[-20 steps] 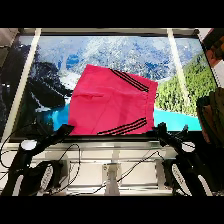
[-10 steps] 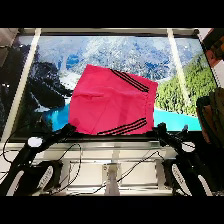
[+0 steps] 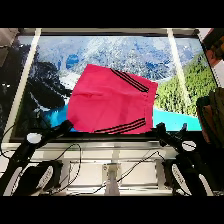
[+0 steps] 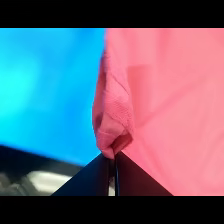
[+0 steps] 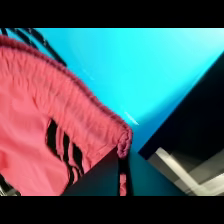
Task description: Fold the clothes and pants, and hang the long-sleeved shirts on hangers.
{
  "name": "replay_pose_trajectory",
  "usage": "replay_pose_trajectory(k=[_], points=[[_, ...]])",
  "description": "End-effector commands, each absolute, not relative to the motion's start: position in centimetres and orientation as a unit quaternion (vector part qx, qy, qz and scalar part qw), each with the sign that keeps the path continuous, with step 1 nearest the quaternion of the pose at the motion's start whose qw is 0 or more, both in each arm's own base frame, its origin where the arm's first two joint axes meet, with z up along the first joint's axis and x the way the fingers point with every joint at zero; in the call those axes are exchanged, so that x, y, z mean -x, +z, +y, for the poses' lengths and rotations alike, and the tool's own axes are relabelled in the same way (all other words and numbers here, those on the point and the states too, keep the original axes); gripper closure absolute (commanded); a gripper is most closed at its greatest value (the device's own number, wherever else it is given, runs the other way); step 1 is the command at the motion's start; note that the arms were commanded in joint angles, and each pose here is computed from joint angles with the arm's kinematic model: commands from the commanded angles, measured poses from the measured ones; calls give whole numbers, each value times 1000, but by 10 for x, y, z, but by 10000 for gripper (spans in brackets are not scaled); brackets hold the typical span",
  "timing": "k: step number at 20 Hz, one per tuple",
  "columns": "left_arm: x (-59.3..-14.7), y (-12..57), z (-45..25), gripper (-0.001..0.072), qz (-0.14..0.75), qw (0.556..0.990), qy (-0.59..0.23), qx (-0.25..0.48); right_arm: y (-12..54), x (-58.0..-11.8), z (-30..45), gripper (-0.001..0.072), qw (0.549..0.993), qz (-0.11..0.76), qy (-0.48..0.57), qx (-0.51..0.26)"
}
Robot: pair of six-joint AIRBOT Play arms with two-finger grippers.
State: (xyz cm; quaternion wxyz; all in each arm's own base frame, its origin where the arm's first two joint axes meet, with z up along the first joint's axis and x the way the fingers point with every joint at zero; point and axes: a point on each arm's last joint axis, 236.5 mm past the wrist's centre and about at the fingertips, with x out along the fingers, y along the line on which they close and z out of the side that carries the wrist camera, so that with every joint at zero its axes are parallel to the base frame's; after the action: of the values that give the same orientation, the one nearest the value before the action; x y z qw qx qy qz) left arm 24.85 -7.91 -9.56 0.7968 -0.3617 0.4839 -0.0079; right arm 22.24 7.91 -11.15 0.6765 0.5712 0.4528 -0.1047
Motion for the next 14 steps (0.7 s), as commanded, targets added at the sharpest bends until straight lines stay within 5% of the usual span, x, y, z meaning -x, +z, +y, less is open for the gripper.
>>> replay_pose_trajectory(k=[1, 8, 14], points=[[-272, -66, -80, 693, 455, 815, -27, 359, -88, -227, 97, 695, 687, 477, -46, -546], [-284, -3, -105, 696, 447, 833, -125, 303, -19, -244, 123, 695, 691, 488, 40, -533], [-287, 63, -78, 697, 334, 887, -86, 308, 47, -272, 113, 695, 722, 404, 56, -559]])
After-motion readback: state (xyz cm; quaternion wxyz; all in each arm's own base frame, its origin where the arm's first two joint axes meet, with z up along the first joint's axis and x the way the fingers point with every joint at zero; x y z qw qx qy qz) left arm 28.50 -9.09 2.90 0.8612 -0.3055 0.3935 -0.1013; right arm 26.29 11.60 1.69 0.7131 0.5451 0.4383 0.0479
